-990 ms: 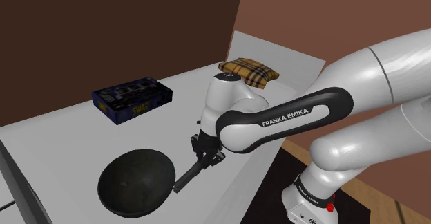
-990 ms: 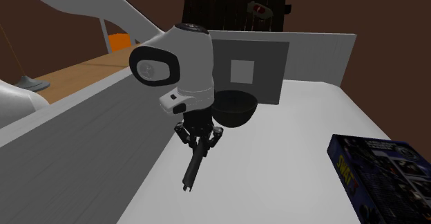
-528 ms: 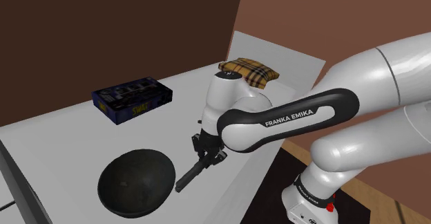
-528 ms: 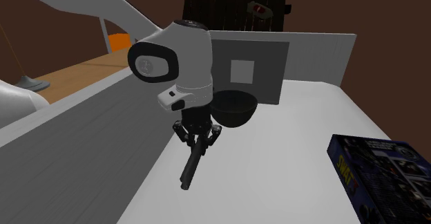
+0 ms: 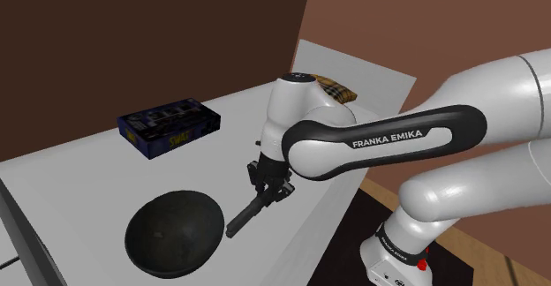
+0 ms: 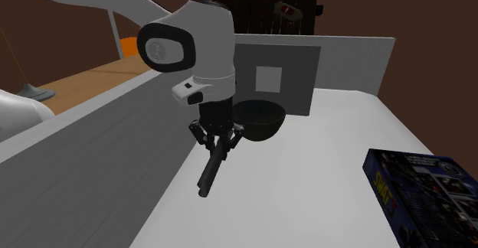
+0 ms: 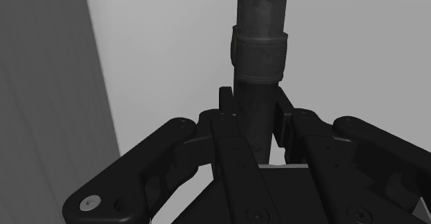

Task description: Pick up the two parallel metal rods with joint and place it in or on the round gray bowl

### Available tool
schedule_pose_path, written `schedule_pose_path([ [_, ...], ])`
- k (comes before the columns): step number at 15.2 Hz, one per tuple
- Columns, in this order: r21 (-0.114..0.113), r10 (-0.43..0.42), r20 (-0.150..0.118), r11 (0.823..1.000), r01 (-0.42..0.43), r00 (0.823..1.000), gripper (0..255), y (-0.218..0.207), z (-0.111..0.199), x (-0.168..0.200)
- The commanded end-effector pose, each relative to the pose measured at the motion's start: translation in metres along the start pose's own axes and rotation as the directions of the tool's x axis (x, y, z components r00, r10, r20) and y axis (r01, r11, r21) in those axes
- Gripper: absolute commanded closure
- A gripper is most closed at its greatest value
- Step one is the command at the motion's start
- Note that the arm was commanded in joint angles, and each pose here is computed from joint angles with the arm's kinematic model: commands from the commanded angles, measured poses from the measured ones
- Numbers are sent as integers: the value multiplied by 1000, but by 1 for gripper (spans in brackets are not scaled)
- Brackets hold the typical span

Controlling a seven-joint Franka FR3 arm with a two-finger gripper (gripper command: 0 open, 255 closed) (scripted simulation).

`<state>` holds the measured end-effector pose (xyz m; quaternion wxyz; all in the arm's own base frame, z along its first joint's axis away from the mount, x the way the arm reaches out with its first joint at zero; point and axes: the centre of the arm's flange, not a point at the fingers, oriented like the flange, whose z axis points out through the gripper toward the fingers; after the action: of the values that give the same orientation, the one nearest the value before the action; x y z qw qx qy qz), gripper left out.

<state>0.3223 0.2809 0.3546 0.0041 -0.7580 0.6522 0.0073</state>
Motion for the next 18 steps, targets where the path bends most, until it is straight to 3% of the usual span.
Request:
schedule_pose_path([
  [1,0,0,0,1000,0,1000,255,1,-12,1],
  [18,0,0,0,1000,0,1000,255,1,-101,-1],
])
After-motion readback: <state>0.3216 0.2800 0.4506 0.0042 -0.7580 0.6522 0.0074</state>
